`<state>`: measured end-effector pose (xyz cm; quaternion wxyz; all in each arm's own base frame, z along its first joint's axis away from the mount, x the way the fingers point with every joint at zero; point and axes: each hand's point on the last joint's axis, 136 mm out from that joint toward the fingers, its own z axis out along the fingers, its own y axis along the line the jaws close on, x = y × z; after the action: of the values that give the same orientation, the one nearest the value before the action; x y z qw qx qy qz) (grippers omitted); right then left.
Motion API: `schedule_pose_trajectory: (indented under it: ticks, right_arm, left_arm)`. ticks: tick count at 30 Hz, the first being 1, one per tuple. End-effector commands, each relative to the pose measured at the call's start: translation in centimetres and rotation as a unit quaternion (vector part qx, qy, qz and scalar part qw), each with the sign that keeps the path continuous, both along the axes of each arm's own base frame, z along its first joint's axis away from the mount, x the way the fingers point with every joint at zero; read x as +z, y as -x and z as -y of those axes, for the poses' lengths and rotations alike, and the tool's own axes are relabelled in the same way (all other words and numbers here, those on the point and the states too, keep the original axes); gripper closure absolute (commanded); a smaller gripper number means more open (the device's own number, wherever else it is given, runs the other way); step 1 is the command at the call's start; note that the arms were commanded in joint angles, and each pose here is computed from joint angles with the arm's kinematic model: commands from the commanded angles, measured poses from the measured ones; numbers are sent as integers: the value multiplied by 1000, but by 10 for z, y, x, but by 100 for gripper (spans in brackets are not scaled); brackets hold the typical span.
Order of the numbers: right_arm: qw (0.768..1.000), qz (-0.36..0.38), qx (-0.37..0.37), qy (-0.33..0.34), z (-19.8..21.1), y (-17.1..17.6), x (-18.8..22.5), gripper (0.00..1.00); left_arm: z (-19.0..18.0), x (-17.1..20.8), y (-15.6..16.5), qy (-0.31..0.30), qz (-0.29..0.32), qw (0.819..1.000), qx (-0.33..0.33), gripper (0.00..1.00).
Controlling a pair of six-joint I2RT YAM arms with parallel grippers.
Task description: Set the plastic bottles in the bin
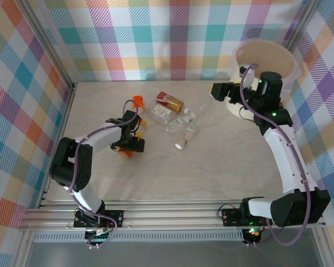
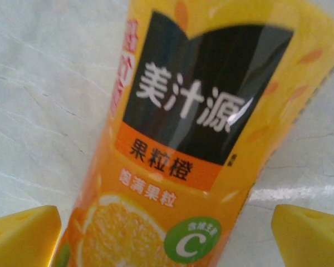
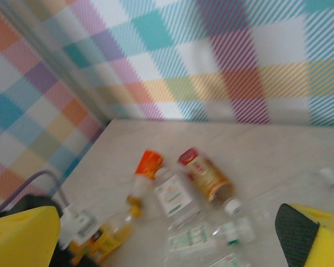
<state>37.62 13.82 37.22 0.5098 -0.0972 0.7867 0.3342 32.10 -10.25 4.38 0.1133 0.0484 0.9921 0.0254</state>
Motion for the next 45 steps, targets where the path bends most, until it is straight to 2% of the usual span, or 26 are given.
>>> schedule_pose_trajectory:
  ticks: [1, 8, 14, 20, 25, 31, 34, 39, 45]
  right_arm:
    - [999, -16, 39, -25, -17, 21, -2, 0]
    - [997, -57, 28, -50, -18, 20, -26, 0]
    - [996, -76, 16, -39, -15, 14, -48, 0]
    - [995, -91, -2, -38, -11, 12, -65, 0]
    - [995, -85, 7, -53, -14, 15, -65, 0]
    - [994, -74, 33, -78, -21, 23, -61, 0]
    - [990, -74, 66, -102, -30, 30, -59, 0]
    - [987, -69, 105, -104, -41, 42, -52, 0]
    - [981, -68, 157, -97, -58, 55, -42, 0]
  left_arm:
    - [2, -10, 7, 6, -13, 1000, -15, 7]
    - [-1, -16, 6, -28, -6, 999, -25, 20]
    - [3, -12, 3, -28, 19, 999, -29, 36]
    - [14, -1, 1, -22, 55, 997, -47, 44]
    - [35, 12, 2, 16, 92, 993, -67, 45]
    - [75, 42, 8, 104, 142, 980, -92, 46]
    - [104, 66, 12, 167, 174, 964, -110, 47]
    - [165, 128, 19, 334, 236, 901, -146, 47]
    - [212, 185, 31, 457, 263, 828, -191, 47]
